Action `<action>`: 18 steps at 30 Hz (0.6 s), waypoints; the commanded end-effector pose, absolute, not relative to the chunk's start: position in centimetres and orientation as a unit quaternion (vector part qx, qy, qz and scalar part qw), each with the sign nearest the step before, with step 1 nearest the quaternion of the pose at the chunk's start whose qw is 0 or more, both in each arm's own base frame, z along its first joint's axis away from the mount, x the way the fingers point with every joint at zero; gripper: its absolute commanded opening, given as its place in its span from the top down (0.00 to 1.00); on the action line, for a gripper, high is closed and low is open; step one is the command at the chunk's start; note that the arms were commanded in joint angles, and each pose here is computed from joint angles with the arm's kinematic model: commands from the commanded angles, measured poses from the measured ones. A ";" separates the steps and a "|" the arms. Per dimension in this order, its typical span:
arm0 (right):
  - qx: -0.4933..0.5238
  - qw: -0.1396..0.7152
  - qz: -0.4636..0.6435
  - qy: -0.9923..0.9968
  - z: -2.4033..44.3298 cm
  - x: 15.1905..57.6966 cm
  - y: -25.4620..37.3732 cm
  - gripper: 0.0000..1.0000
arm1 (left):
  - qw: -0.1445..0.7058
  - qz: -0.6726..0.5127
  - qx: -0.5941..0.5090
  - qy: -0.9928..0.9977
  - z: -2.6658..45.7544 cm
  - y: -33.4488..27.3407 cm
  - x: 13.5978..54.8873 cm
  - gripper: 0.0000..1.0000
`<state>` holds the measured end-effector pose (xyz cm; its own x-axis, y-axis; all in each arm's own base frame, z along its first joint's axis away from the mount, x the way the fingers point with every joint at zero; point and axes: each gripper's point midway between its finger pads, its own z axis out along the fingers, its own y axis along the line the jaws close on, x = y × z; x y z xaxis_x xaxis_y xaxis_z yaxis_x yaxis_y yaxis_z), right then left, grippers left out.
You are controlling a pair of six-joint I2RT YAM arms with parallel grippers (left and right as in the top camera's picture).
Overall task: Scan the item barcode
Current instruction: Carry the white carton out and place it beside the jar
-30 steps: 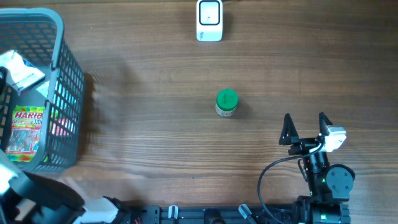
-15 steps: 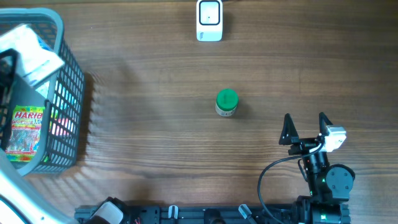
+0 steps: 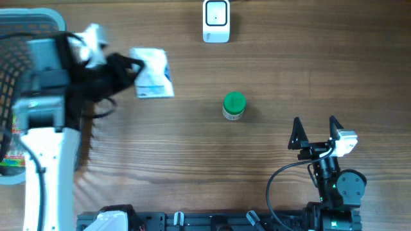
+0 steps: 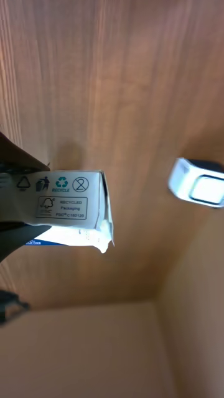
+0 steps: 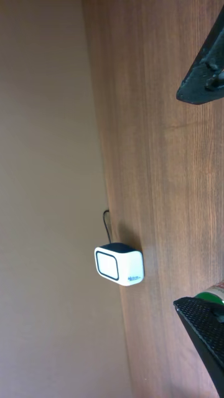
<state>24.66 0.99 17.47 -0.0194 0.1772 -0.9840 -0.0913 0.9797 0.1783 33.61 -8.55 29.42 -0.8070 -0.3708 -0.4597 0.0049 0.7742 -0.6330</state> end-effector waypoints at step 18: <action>0.037 0.702 0.094 0.705 17.6 24.7 0.8 0.00 | 0.134 -0.298 -0.188 0.926 4.8 -22.2 33.0 0.85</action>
